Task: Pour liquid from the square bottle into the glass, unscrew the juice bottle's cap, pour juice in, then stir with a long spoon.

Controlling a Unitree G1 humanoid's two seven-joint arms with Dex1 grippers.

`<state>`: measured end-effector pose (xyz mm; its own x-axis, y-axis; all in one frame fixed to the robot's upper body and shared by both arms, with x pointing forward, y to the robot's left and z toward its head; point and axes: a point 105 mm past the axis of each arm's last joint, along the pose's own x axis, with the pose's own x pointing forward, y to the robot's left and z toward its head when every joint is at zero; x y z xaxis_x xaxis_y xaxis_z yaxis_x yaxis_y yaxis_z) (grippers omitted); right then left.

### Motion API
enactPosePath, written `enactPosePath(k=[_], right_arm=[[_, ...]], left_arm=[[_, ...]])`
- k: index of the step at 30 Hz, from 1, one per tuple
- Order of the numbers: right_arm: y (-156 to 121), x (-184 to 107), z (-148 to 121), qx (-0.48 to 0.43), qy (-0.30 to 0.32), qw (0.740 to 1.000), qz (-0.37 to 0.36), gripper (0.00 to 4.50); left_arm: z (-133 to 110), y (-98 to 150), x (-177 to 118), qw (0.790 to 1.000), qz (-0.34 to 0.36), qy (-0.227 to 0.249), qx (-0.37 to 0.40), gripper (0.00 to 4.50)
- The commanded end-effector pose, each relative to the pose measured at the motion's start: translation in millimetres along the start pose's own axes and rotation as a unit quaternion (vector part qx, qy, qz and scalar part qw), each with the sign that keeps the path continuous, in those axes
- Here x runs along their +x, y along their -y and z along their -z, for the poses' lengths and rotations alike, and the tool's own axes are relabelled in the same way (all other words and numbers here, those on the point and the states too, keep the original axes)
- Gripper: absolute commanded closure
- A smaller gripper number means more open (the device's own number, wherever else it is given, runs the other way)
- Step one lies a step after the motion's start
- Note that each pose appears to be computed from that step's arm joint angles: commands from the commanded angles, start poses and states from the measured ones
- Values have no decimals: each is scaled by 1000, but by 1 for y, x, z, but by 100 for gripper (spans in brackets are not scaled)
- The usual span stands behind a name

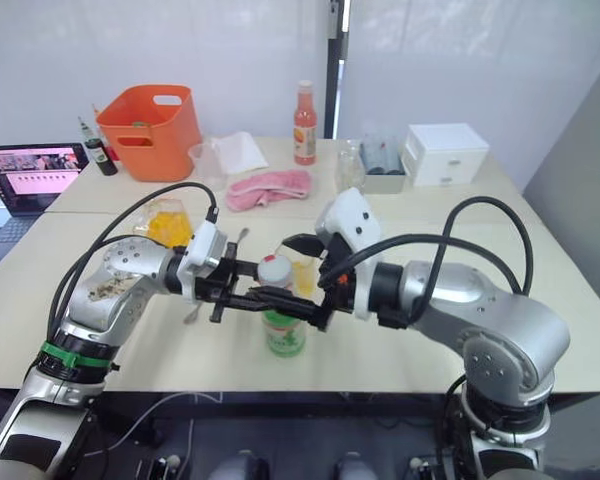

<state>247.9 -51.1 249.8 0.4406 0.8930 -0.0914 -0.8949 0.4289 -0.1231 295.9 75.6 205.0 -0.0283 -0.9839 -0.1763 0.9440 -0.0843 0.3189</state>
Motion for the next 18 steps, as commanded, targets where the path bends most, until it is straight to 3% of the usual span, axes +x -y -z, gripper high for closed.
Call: enactPosePath(k=[1,9,12,18], right_arm=[[0,-4,-6,-10,12,1000,24,2],[0,0,-7,-2,19,999,27,2],[0,1,-7,0,20,999,26,79],[1,3,-8,4,24,999,27,279]], left_arm=[[5,-3,-1,1000,-7,-25,6,310],[5,-3,-2,1000,-5,-27,6,310],[6,-3,-3,1000,-5,-29,5,310],[8,-2,-4,999,-7,-32,3,310]])
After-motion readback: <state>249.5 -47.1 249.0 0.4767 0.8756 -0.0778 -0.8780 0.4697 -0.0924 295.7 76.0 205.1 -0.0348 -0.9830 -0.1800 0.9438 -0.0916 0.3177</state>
